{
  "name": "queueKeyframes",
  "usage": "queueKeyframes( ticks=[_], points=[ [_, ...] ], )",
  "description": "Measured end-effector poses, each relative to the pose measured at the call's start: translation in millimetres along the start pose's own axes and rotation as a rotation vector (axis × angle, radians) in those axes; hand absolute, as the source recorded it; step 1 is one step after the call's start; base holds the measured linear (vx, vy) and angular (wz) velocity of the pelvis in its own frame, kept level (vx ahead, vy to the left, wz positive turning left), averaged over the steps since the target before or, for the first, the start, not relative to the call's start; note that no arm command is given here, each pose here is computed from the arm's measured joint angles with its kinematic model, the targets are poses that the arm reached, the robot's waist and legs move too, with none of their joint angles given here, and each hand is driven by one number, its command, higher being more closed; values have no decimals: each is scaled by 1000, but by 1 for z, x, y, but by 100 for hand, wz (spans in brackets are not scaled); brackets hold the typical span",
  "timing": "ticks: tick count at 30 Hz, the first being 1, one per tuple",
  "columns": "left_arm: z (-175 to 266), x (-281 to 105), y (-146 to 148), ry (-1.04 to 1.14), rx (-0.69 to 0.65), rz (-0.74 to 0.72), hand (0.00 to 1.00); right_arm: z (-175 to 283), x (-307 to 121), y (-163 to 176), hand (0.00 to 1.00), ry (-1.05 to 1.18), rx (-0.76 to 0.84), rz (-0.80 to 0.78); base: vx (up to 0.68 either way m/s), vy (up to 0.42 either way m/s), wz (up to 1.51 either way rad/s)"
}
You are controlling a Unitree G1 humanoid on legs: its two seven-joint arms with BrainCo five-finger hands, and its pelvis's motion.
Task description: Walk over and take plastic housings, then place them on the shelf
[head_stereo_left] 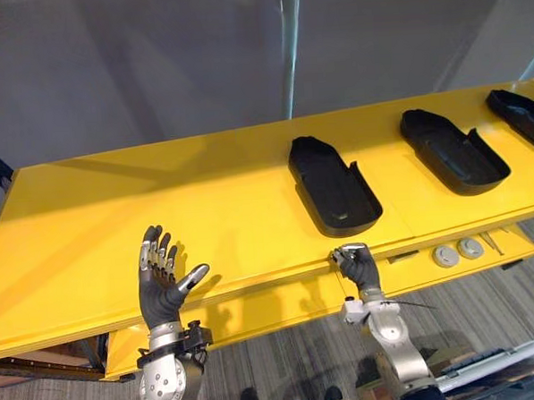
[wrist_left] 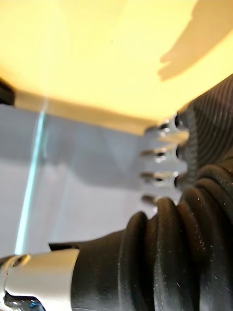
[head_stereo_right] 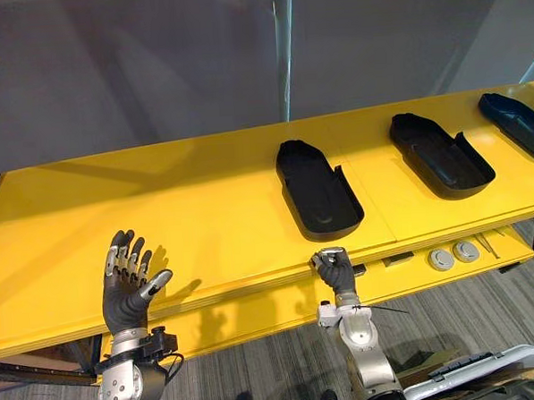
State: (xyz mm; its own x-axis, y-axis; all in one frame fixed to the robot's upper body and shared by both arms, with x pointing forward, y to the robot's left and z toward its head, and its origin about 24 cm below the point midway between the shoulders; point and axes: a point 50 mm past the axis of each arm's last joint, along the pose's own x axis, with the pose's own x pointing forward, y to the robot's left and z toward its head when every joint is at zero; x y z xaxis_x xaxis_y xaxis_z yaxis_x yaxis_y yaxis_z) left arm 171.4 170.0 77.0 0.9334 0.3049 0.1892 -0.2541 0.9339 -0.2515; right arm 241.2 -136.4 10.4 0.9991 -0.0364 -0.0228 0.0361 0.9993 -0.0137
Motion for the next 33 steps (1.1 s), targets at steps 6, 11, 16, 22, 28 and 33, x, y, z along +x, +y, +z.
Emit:
queueKeyframes(
  ticks=[6, 11, 16, 22, 28, 33],
  points=[
    [6, 0, -1, -30, 16, 3, 0, 8, 3, -1, 100, -11, -17, -17, -42, -10, 7],
    [5, -3, 2, -18, 22, 28, 0, 31, -13, -6, 100, -82, 13, -34, 17, -1, -1],
    [4, -7, 6, -5, 28, 59, 0, 59, -31, -11, 100, -209, 49, -59, 31, 6, -14],
    [3, -9, 5, 2, 23, 85, 0, 81, -44, -15, 100, -342, 90, -83, 43, 14, -15],
    [2, -11, 6, 11, 23, 98, 0, 90, -47, -10, 100, -388, 149, -9, 19, 6, -6],
    [2, -12, 7, 15, 24, 102, 0, 83, -39, -1, 100, -360, 150, 51, -13, 1, 5]
  ],
)
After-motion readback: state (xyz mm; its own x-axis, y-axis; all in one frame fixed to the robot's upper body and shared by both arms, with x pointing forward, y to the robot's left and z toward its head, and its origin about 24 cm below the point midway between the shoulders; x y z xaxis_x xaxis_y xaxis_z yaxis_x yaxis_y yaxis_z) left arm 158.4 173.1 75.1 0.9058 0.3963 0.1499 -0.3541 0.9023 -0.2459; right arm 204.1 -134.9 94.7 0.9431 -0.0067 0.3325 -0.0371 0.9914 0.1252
